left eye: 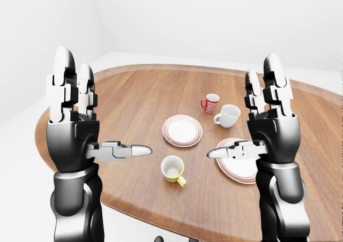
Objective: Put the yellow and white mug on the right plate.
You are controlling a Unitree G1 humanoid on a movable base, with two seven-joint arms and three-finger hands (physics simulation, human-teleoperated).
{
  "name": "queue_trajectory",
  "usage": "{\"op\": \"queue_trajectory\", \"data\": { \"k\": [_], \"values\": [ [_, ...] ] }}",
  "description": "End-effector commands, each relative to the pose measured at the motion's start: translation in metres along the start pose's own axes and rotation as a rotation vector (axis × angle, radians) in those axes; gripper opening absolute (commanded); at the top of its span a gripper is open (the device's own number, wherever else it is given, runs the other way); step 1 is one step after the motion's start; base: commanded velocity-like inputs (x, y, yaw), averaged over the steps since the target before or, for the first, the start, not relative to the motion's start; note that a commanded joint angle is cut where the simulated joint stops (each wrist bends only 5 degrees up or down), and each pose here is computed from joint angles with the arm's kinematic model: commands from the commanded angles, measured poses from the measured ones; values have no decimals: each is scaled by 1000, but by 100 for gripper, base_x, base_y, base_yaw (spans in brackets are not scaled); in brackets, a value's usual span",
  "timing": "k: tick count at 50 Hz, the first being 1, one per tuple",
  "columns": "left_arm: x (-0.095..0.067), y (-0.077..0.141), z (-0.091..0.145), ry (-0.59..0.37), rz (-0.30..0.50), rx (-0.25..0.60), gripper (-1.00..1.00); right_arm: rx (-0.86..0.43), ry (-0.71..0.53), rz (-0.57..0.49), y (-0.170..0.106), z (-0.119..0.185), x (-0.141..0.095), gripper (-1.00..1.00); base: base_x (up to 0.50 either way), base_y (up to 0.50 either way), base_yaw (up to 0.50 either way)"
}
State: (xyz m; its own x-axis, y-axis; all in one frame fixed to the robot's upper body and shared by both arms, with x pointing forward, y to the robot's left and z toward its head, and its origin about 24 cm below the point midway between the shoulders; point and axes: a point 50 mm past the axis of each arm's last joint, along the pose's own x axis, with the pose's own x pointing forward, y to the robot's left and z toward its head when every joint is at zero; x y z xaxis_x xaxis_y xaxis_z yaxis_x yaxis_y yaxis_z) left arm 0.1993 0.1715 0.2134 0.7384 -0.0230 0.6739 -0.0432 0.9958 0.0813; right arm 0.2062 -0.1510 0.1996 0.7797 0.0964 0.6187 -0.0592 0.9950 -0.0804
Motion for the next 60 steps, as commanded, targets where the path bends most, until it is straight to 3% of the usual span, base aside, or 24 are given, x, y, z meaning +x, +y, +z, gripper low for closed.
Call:
{"op": "queue_trajectory", "data": {
  "k": [1,14,20,27,47,60],
  "values": [
    [2,1,1,-12,2,2,100,-32,28,14,4,-6,0,100,0,0,0],
    [2,2,3,-18,0,5,100,-65,16,57,6,-3,2,100,0,0,0],
    [2,3,1,-9,-4,9,100,-199,-5,174,14,1,5,100,0,0,0],
    [3,4,2,-14,-11,18,100,-373,89,315,27,-15,0,100,0,0,0],
    [6,10,-1,-8,-13,54,100,-631,180,466,32,-29,13,100,0,0,0],
    [7,13,-1,-12,-9,60,100,-762,240,618,45,-41,32,100,0,0,0]
  ]
}}
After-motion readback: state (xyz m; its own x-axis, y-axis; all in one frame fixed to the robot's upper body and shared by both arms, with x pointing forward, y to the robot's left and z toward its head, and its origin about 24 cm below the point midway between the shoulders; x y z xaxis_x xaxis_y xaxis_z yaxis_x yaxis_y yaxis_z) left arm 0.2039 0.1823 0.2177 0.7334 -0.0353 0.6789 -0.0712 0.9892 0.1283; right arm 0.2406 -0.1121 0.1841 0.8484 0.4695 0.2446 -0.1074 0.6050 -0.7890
